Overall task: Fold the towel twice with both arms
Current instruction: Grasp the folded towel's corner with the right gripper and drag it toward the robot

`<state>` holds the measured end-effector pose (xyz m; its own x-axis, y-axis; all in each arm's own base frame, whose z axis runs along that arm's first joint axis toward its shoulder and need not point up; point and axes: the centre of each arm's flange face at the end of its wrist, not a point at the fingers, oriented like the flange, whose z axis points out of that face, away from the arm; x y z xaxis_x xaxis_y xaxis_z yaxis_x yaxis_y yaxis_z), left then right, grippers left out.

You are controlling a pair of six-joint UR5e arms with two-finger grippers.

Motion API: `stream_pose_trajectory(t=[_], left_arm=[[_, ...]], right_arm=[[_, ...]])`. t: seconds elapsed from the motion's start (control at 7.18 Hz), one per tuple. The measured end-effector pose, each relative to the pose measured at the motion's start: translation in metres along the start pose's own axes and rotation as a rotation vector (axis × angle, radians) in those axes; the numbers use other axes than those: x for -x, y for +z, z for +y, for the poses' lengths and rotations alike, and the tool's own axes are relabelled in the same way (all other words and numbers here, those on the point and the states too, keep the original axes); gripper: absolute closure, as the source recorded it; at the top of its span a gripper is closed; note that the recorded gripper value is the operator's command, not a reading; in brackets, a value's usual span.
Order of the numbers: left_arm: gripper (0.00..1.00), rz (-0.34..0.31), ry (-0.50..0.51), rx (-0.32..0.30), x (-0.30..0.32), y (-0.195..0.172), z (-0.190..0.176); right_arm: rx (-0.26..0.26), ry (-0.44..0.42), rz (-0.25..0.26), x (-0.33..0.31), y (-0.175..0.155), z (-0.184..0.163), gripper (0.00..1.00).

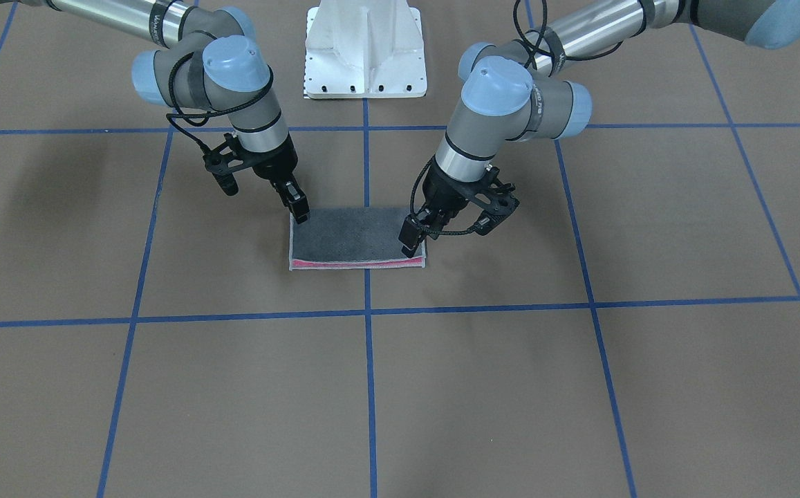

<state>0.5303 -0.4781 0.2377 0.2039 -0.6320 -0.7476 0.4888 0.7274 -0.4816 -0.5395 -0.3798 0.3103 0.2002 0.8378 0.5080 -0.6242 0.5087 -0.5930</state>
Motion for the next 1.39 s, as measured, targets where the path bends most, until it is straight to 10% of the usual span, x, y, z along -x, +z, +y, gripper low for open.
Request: stream_pose_trajectory(t=[0.14,0.98,1.39], left_arm=[[0.26,0.0,-0.002,0.0,0.0,0.0,0.0],[0.26,0.007,-0.006,0.002,-0.002,-0.003,0.001],[0.26,0.032,-0.001,0.016,-0.009,-0.017,0.006]], right_arm=[[-0.003,0.0,0.001,0.0,0.0,0.0,1.0],[0.013,-0.007,-0.007,-0.007,-0.015,0.002,1.0],[0.053,-0.048,0.073,-0.043,-0.057,0.046,1.0]])
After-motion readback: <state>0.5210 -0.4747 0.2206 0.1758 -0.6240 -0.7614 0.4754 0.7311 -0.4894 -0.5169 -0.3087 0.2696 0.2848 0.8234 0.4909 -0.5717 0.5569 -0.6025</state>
